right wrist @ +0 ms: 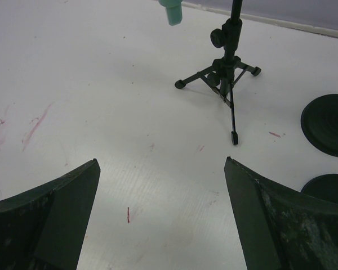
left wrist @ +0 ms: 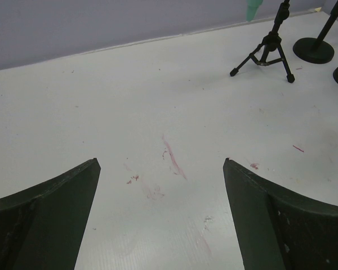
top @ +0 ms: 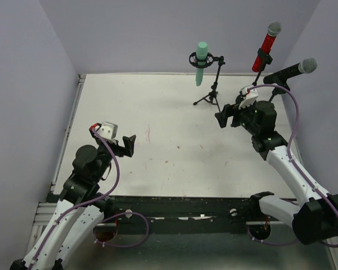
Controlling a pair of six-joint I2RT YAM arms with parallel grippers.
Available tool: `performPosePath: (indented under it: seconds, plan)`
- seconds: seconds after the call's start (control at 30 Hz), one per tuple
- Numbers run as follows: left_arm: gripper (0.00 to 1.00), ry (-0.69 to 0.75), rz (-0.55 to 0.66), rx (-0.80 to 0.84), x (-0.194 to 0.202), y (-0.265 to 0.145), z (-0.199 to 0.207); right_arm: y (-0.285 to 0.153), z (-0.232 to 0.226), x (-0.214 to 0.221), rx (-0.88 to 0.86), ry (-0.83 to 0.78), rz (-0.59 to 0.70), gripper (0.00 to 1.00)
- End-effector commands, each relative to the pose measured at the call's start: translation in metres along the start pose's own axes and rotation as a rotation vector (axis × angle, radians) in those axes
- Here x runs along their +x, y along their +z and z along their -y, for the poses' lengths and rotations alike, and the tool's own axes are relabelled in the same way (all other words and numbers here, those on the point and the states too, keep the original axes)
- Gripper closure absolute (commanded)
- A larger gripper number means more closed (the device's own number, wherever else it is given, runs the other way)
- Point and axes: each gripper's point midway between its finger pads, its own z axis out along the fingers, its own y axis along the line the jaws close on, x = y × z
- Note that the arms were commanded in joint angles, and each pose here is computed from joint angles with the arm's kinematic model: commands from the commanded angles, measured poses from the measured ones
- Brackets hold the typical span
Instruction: Attach the microphones to the stand
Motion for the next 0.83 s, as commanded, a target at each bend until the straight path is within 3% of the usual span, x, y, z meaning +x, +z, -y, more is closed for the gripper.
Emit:
performPosePath:
  seconds: [0.0, 0.8]
  plan:
    - [0.02, 0.004, -0.008, -0.003, 0.0036, 0.0008, -0.0011, -0.0019, 0.0025, -0.0035, 0.015, -0.016, 0.024, 0.0]
    - [0.02, 0.006, -0.01, -0.001, 0.004, 0.0008, -0.0009, -0.0036, -0.0036, -0.0108, 0.005, 0.079, 0.042, 0.0]
